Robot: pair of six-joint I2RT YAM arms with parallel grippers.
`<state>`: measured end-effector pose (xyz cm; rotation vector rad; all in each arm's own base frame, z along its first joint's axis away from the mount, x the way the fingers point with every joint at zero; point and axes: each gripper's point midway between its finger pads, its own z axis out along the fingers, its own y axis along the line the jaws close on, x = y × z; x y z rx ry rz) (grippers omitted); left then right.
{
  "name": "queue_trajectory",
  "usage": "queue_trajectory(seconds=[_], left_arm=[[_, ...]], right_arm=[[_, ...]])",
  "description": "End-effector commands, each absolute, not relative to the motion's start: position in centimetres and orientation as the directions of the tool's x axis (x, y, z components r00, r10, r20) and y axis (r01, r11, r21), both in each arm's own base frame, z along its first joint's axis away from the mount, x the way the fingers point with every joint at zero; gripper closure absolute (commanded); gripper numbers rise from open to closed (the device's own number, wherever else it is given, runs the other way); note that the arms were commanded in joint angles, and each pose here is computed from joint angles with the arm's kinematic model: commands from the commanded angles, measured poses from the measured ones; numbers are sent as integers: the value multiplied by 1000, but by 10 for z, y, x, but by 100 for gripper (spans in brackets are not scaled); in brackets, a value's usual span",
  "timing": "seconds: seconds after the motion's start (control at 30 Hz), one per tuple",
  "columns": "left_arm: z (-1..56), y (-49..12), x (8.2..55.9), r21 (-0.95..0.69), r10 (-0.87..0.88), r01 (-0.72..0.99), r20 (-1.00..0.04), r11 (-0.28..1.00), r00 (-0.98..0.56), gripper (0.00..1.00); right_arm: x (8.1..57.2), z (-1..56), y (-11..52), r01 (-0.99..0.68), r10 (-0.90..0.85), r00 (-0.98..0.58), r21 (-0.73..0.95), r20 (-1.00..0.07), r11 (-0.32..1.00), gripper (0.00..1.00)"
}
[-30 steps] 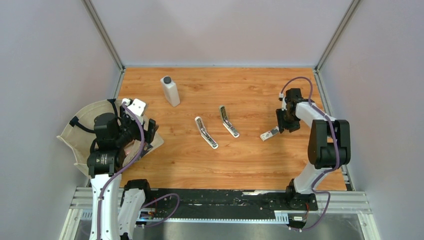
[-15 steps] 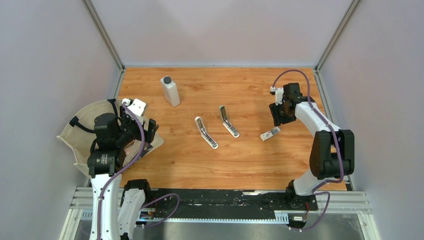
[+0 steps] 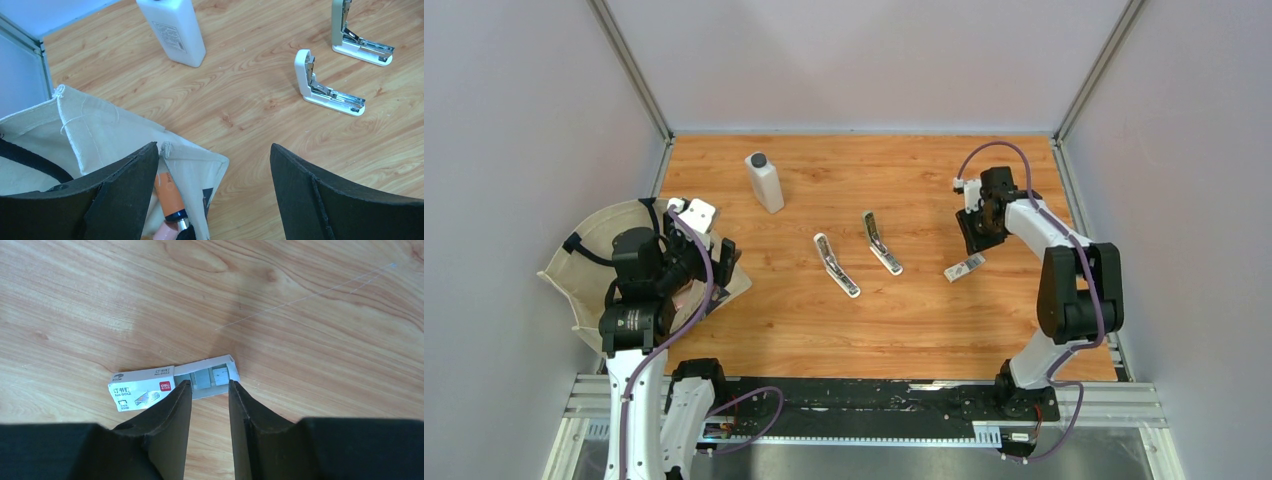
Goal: Load the staples into the stapler
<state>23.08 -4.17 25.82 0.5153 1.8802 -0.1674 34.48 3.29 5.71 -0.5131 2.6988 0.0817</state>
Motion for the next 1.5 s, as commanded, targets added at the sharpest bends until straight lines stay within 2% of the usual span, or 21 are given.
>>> queue_trajectory(seconds=[0.0, 0.73, 0.9, 1.1, 1.33, 1.47], left_arm=[[248, -43, 227, 90, 245, 430, -915, 898, -320, 11], [246, -43, 228, 79, 237, 430, -915, 900, -328, 10], [246, -43, 227, 81, 237, 429, -915, 900, -325, 10], [246, -43, 228, 81, 237, 428, -915, 900, -325, 10], [245, -42, 229, 79, 236, 426, -914, 901, -330, 10], [244, -42, 229, 78, 235, 426, -914, 902, -330, 10]], right_arm=[[349, 49, 36, -402, -377, -842, -18, -386, 916, 64], [333, 30, 37, -434, -411, -854, 2, -320, 901, 64], [331, 25, 38, -444, -419, -855, 12, -304, 896, 60], [329, 28, 42, -462, -430, -845, 30, -319, 886, 48], [330, 30, 44, -470, -433, -837, 34, -334, 882, 46], [328, 29, 45, -471, -433, -838, 40, -332, 881, 50]])
